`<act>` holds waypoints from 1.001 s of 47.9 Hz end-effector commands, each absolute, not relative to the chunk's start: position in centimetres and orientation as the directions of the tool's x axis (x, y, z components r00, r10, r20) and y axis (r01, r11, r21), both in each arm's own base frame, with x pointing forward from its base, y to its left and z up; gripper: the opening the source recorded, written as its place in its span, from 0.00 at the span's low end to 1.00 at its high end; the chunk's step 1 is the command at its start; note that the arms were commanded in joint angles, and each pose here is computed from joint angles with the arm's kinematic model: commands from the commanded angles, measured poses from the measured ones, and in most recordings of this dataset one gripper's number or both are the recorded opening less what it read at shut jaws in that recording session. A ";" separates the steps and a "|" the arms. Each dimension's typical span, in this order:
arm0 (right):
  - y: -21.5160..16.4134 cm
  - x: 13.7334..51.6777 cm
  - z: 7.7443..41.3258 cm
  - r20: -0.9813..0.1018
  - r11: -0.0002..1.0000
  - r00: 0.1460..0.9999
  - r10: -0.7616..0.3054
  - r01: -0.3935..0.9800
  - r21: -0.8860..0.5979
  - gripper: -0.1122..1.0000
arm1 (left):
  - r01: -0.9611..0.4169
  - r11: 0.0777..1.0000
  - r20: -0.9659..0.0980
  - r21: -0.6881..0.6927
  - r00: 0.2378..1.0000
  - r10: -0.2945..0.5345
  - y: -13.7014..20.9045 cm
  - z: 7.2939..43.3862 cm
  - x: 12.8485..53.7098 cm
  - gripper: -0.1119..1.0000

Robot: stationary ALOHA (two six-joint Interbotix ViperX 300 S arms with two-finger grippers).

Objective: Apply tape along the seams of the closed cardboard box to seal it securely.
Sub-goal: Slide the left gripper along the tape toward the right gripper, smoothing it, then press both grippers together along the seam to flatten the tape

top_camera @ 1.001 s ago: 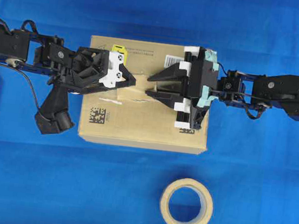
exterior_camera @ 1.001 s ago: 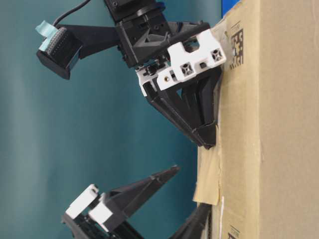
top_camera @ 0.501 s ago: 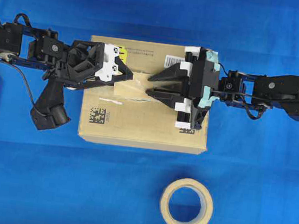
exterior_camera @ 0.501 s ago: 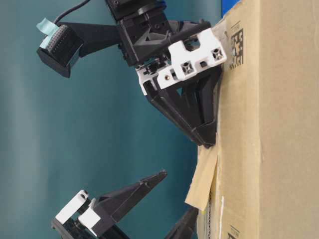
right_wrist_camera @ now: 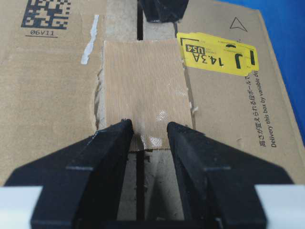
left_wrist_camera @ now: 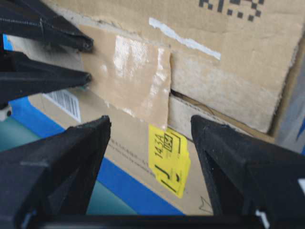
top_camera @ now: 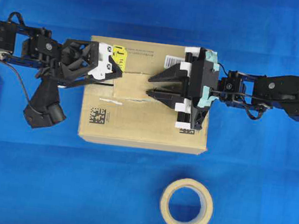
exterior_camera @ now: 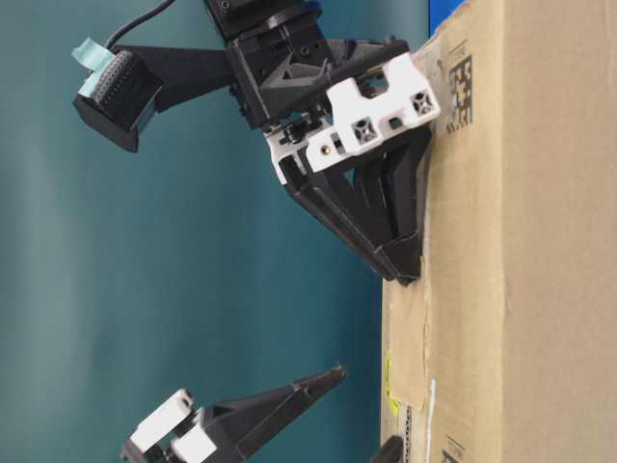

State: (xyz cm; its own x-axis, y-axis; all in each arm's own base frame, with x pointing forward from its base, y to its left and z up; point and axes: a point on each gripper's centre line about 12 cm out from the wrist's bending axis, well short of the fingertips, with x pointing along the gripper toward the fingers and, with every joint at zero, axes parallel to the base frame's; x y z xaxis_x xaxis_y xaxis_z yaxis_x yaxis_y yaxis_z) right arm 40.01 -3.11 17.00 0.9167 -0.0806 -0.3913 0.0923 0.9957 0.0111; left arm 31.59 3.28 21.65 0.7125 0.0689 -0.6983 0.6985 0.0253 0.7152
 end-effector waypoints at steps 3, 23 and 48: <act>-3.2 39.7 18.4 -0.360 0.995 0.929 -0.083 0.094 0.013 0.50 | 0.652 0.037 -0.653 0.757 0.754 0.075 3.4 23.1 31.3 0.69; -3.0 37.9 24.2 -0.212 0.996 0.974 -0.084 0.084 -0.009 0.50 | 0.305 0.429 -0.356 0.850 0.934 0.041 1.3 26.5 29.8 0.65; -3.8 41.0 25.5 -0.153 0.995 0.984 -0.096 0.091 -0.033 0.10 | 0.047 0.933 -0.234 0.356 0.971 0.040 1.1 26.8 30.0 0.10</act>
State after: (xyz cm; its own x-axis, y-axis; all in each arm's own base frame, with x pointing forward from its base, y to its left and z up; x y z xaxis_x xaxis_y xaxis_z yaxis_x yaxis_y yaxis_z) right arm 40.39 -3.86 24.07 0.9756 -0.0974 -0.1966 0.0935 0.9952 -0.0293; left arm 29.55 1.17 26.26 0.9656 0.0425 -0.2565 0.0541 0.9320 0.3583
